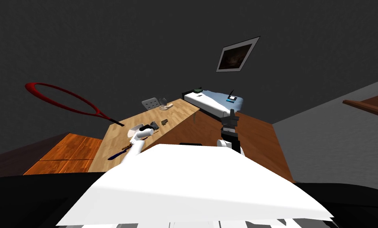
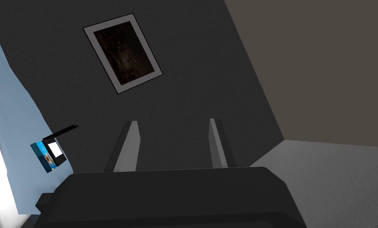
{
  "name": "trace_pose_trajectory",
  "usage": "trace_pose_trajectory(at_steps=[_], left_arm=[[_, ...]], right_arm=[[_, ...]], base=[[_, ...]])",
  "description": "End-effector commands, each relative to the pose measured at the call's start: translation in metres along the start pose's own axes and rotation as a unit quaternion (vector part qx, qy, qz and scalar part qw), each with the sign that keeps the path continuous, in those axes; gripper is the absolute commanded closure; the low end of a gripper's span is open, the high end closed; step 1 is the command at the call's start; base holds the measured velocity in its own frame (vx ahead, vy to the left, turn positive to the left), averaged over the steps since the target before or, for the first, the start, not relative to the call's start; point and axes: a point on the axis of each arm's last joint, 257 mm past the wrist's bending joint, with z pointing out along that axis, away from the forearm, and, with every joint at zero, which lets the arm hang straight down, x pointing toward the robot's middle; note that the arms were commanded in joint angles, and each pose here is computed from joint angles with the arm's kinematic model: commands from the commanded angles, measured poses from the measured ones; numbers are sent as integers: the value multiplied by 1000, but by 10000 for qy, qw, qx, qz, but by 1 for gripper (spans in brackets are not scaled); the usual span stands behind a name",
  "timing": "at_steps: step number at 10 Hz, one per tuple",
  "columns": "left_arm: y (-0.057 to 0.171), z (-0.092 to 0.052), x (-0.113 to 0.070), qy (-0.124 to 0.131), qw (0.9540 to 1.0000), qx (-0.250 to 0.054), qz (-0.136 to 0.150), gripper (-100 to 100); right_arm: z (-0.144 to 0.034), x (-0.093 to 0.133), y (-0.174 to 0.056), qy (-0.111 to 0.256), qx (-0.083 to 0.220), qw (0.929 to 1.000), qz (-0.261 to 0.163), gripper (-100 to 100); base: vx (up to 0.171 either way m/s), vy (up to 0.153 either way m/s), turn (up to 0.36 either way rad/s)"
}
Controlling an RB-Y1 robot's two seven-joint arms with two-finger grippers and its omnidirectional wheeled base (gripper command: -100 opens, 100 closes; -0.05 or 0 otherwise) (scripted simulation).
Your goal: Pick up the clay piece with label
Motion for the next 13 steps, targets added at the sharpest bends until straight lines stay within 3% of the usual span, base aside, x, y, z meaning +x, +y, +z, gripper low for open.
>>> trace_pose_trajectory(at_steps=[1, 2, 5, 7, 8, 10, 11, 13], left_arm=[[8, 4, -6, -93, 9997, -182, -129, -100], [13, 9, -9, -186, 9985, -374, -351, -100], [25, 14, -17, -329, 9956, -650, -583, -100], [37, 21, -17, -472, 9888, -1000, -1001, -100], [43, 21, -20, -516, 9876, -1088, -1006, -100], [58, 26, -16, -640, 9776, -1446, -1387, -100], [61, 25, -17, -662, 9767, -1501, -1386, -100], [78, 27, -10, -765, 9643, -1868, -1713, -100]], right_arm=[[0, 0, 0, 0, 0, 10000, 0, 0], [0, 0, 0, 0, 0, 10000, 0, 0], [0, 0, 0, 0, 0, 10000, 0, 0], [0, 0, 0, 0, 0, 10000, 0, 0], [0, 0, 0, 0, 0, 10000, 0, 0], [0, 0, 0, 0, 0, 10000, 0, 0], [0, 0, 0, 0, 0, 10000, 0, 0], [0, 0, 0, 0, 0, 10000, 0, 0]], base=[[32, -8, -16], [32, -7, -33], [34, 1, -25], [41, 3, -54], [41, 10, -22], [49, 13, -48], [38, 19, -31], [50, 29, -50]])
